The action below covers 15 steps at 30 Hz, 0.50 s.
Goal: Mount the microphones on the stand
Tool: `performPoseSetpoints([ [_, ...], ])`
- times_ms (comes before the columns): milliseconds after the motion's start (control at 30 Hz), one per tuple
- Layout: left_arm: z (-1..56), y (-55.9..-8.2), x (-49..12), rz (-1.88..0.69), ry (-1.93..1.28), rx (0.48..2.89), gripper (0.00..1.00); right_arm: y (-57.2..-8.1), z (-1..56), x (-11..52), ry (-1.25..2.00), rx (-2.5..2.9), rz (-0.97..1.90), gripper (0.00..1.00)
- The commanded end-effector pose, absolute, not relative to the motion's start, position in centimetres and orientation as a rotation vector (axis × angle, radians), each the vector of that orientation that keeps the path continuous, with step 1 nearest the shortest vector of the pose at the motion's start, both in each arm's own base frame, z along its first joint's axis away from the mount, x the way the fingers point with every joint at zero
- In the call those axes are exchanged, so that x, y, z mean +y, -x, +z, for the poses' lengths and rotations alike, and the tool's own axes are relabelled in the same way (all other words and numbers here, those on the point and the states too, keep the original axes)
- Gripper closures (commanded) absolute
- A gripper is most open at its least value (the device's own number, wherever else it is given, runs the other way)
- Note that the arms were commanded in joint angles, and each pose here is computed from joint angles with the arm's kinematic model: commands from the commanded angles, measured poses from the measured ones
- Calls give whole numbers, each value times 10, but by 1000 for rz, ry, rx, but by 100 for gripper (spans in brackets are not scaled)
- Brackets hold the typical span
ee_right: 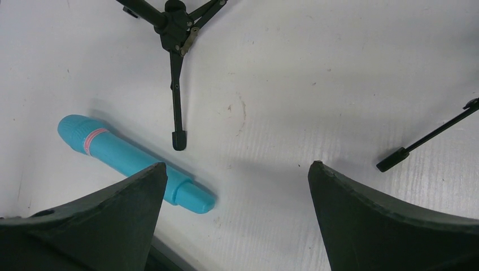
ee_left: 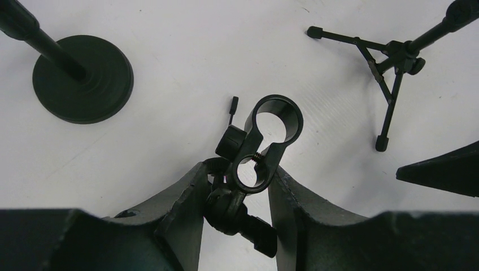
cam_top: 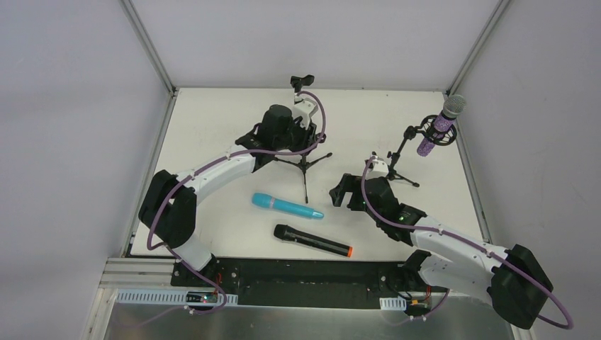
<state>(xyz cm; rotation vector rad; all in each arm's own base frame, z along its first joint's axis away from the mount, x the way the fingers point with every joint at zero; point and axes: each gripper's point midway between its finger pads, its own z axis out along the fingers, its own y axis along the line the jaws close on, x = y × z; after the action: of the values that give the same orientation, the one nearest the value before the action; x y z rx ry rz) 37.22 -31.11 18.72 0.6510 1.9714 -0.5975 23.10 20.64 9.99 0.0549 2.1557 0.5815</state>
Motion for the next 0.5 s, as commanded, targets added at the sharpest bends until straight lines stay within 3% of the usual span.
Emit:
performPoseSetpoints([
  [0, 204, -364, -332, -688, -725, 1911, 53, -234, 110, 206, -58, 2108, 594, 1],
  [133, 209, -364, -328, -666, -718, 1898, 20, -234, 110, 206, -58, 2108, 597, 1],
  [233, 218, -364, -324, -651, -706, 1875, 8, -233, 110, 207, -54, 2109, 598, 1],
  [333, 230, -363, -320, -645, -687, 1835, 1, -233, 110, 208, -46, 2112, 602, 1],
  [467, 247, -359, -317, -652, -673, 1780, 1, -229, 110, 214, -8, 2122, 633, 1],
])
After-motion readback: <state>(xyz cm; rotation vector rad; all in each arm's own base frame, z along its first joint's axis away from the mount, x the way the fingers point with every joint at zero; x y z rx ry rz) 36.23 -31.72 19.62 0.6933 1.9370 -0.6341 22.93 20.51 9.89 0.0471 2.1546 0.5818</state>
